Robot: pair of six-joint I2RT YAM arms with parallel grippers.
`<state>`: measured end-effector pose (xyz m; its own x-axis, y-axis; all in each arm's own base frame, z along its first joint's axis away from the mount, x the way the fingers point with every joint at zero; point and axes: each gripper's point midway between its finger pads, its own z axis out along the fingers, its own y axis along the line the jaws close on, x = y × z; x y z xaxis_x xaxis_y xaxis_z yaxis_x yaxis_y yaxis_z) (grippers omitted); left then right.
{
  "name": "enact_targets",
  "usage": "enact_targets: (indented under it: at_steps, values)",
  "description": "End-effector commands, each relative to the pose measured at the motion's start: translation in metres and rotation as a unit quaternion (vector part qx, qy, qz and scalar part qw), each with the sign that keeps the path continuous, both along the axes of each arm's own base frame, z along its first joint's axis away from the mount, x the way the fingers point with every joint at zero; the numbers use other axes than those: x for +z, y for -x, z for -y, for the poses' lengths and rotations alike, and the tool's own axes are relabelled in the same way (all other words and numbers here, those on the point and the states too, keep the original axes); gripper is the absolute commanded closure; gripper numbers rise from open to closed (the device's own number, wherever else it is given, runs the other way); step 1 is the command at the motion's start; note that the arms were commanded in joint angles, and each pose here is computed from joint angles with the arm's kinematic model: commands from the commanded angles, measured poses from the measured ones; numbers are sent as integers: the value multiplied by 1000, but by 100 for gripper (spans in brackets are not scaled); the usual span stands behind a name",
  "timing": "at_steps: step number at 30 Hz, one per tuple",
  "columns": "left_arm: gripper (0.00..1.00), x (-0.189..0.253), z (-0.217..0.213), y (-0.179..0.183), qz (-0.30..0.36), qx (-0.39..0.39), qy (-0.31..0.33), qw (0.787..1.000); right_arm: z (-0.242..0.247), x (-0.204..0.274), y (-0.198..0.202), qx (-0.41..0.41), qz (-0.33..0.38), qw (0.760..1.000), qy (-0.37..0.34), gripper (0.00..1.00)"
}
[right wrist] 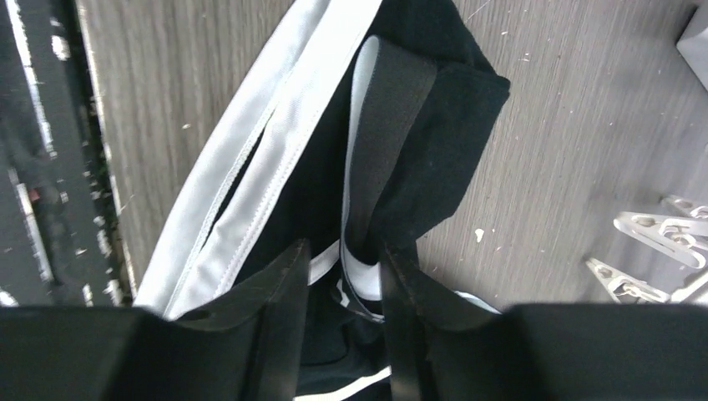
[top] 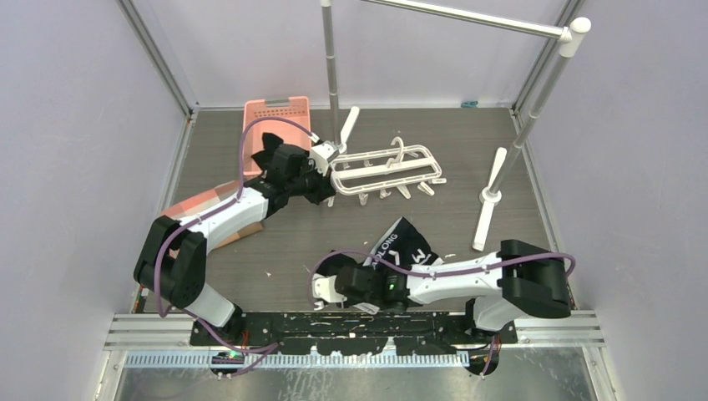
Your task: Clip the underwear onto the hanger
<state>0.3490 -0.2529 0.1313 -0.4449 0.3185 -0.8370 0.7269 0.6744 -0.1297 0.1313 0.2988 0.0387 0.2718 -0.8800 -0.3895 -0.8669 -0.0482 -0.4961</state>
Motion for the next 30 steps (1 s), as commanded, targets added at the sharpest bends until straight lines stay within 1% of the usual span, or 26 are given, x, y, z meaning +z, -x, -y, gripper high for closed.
enact_targets:
  at_steps: [1, 2, 3, 5, 8, 12, 15, 19, 26, 30]
  values:
    - [100, 48, 6, -13, 66, -1, 29, 997, -22, 46, 9, 18, -21, 996, -79, 49]
    - [100, 48, 6, -13, 67, -2, 30, 997, -24, 53, 9, 22, -17, 996, -90, 43]
    - [100, 49, 6, -13, 67, -2, 30, 997, -24, 60, 8, 29, -14, 995, -99, 39]
    - [100, 50, 6, -12, 68, -2, 31, 997, -26, 69, 13, 58, -16, 992, -113, 37]
    - [100, 50, 5, -12, 69, -1, 31, 997, -27, 82, 17, 92, -17, 985, -143, 36]
    - [100, 50, 6, -13, 69, -2, 32, 997, -24, 86, 17, 143, 5, 975, -170, 33]
    - [100, 49, 7, -13, 67, -4, 34, 997, -28, 90, 16, 168, 17, 966, -194, 33]
    - [100, 49, 8, -13, 65, -4, 34, 997, -34, 84, 15, 189, -8, 962, -197, 34]
    - [100, 48, 8, -13, 65, -3, 33, 997, -43, 68, 6, 193, -38, 962, -190, 36]
    - [100, 49, 7, -13, 67, -3, 33, 997, -43, 54, 0, 182, -46, 967, -171, 41]
